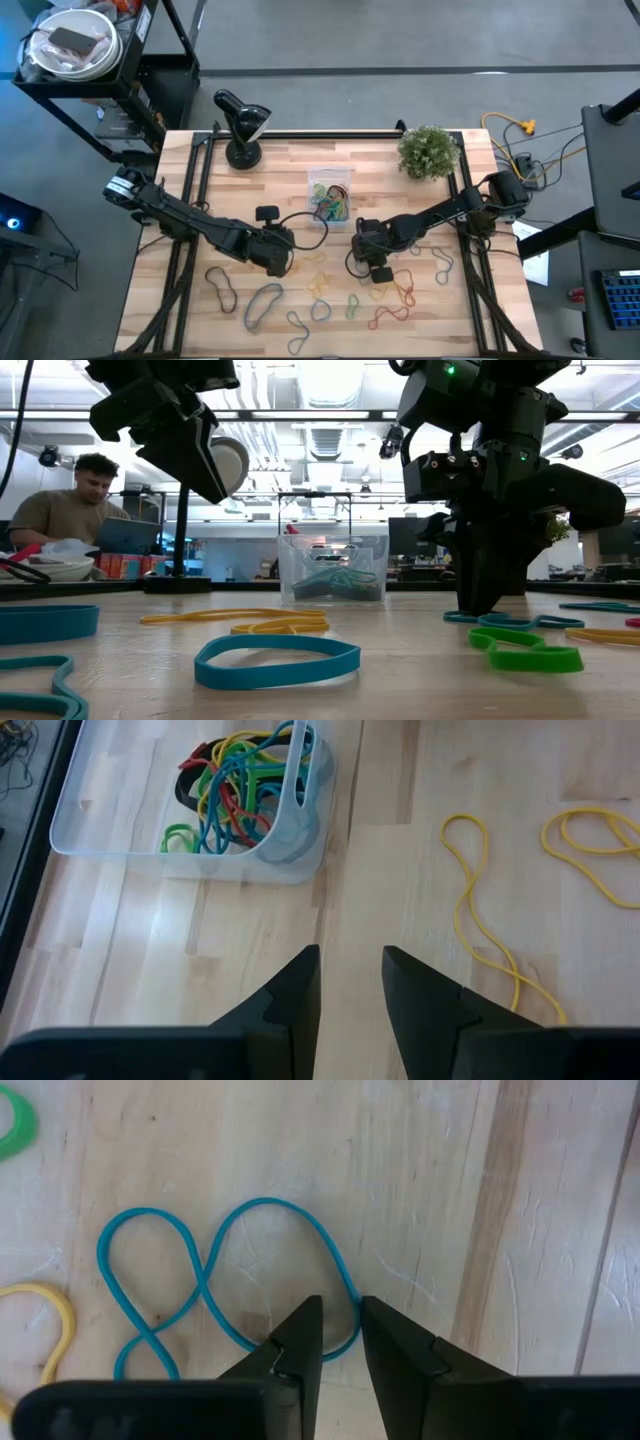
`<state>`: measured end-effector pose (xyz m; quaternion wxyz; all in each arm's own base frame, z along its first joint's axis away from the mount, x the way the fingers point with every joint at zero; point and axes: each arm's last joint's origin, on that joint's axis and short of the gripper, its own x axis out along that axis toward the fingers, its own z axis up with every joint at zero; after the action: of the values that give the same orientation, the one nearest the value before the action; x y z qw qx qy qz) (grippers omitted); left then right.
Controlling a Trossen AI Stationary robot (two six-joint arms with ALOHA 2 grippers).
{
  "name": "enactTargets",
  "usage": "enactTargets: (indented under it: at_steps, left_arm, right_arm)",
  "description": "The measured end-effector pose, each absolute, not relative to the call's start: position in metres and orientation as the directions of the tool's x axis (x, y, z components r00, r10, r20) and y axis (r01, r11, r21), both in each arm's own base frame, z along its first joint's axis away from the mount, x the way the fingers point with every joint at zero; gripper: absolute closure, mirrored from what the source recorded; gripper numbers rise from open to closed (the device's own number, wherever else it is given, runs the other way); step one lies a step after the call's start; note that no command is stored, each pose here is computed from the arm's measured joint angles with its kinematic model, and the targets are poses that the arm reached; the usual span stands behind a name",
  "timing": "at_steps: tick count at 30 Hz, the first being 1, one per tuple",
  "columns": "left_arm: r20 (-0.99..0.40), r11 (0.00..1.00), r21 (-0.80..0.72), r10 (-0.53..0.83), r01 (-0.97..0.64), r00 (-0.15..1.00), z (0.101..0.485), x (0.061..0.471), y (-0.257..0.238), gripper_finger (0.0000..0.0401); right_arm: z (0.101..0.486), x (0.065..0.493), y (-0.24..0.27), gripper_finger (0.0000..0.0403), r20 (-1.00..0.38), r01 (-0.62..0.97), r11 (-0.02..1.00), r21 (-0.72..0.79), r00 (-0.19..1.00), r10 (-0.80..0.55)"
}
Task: Pick and place rubber bands into bin
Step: Put blue rubberband into the transparent bin
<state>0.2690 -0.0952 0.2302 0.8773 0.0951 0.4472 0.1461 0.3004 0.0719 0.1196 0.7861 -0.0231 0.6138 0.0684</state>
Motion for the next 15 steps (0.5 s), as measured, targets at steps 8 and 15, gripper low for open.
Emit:
enactTargets:
  at_steps: [8, 15]
  left_arm:
    - [-0.758, 0.939, 0.299, 0.342, -0.170, 0.555, 0.2295, 0.2686, -0.0949, 0.0307]
    - [-0.758, 0.939, 0.302, 0.342, -0.167, 0.555, 0.2295, 0.2686, -0.0949, 0.0307]
  right_arm:
    - [0.1190, 0.2983, 0.0709, 0.0383, -0.974, -0.130, 0.991, 0.026, 0.219, 0.054]
    - [0.1219, 0.2976, 0.0716, 0.0395, -0.974, -0.128, 0.992, 0.023, 0.222, 0.051]
